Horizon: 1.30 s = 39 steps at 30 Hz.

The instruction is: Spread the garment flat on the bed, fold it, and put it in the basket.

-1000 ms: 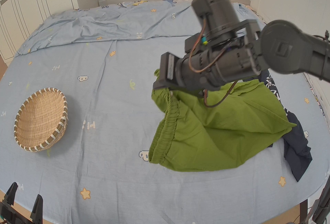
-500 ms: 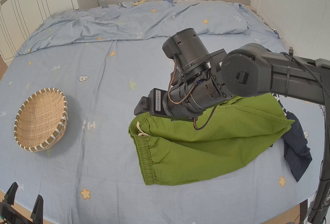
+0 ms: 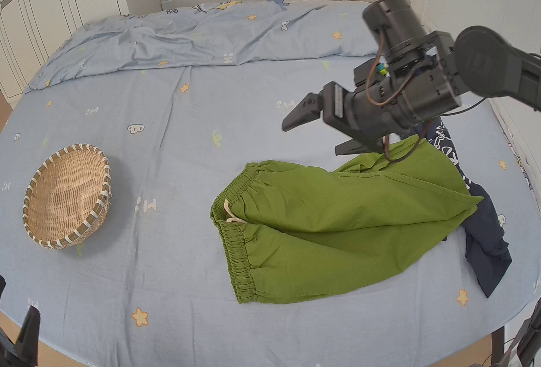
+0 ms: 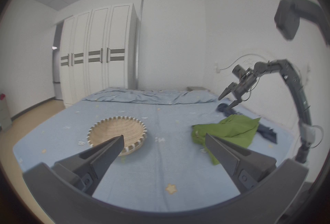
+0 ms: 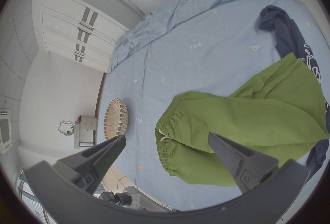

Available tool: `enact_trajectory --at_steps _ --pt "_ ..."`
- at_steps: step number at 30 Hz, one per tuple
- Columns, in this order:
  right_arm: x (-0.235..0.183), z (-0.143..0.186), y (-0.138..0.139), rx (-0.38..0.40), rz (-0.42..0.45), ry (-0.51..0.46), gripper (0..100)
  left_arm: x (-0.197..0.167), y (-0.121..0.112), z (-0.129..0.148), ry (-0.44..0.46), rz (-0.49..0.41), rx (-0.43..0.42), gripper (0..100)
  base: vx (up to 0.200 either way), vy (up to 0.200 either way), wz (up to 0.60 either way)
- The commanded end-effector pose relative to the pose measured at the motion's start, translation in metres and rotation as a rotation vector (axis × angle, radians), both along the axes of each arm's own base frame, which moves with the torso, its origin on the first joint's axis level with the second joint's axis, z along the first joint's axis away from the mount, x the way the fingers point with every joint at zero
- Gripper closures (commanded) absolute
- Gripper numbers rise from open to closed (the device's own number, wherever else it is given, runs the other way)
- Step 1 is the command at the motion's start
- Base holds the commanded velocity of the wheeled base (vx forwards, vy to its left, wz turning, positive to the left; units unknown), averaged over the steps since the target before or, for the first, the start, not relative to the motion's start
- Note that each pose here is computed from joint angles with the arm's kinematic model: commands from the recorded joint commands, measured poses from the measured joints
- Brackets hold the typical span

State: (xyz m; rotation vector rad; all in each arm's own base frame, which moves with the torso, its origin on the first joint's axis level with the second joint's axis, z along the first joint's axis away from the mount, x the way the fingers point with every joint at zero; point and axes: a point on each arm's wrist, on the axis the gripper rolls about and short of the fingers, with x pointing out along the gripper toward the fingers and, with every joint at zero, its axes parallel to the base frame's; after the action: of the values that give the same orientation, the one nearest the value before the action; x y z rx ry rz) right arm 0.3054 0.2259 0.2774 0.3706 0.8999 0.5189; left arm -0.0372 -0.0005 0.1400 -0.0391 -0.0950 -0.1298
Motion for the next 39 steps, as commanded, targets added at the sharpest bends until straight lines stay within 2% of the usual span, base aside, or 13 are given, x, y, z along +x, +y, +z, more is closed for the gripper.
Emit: enact_trajectory --at_steps 1,2,3,4,5,6,8,13,17,22,27,33,39 --pt "-0.035 0.043 -0.083 0.111 -0.054 -0.039 0 0.067 -0.011 0.051 0.372 -0.336 -0.214 0 0.0 0.0 0.0" --pt "-0.035 0.042 -0.085 0.114 -0.053 -0.036 0 0.071 -0.013 0.052 0.385 -0.346 -0.232 0 0.0 0.0 0.0" --pt "-0.037 0.036 -0.096 0.127 -0.06 -0.018 0 0.093 -0.018 0.056 0.45 -0.398 -0.317 0 0.0 0.0 0.0" --pt "-0.036 0.03 -0.103 0.129 -0.075 -0.007 0 0.107 -0.023 0.056 0.494 -0.435 -0.355 0 0.0 0.0 0.0" --pt "-0.035 0.024 -0.109 0.129 -0.094 0.001 0 0.122 -0.029 0.053 0.546 -0.475 -0.385 0 0.0 0.0 0.0" --pt "-0.035 0.024 -0.109 0.129 -0.094 0.001 0 0.122 -0.029 0.053 0.546 -0.475 -0.385 0 0.0 0.0 0.0" --pt "-0.044 0.009 -0.12 0.137 -0.115 -0.016 0 0.161 -0.043 0.035 0.701 -0.544 -0.441 0 0.0 0.0 0.0" --pt "-0.061 -0.015 -0.131 0.195 -0.123 -0.15 0 0.21 -0.067 -0.013 0.927 -0.617 -0.447 0 0.0 0.0 0.0" --pt "-0.069 -0.029 -0.137 0.202 -0.118 -0.21 0 0.236 -0.085 -0.048 1.023 -0.639 -0.428 0 0.0 0.0 0.0" --pt "-0.074 -0.039 -0.146 0.174 -0.136 -0.202 0 0.24 -0.091 -0.074 1.077 -0.655 -0.399 0 0.0 0.0 0.0" --pt "-0.071 -0.055 -0.157 0.141 -0.154 -0.221 0 0.241 -0.101 -0.1 1.085 -0.722 -0.26 0 0.0 0.0 0.0" --pt "-0.075 -0.048 -0.163 0.147 -0.161 -0.284 0 0.258 -0.115 -0.104 1.022 -0.76 -0.244 0 0.0 0.0 0.0" --pt "-0.079 -0.043 -0.166 0.152 -0.169 -0.305 0 0.262 -0.118 -0.106 1.016 -0.763 -0.24 0 0.0 0.0 0.0"
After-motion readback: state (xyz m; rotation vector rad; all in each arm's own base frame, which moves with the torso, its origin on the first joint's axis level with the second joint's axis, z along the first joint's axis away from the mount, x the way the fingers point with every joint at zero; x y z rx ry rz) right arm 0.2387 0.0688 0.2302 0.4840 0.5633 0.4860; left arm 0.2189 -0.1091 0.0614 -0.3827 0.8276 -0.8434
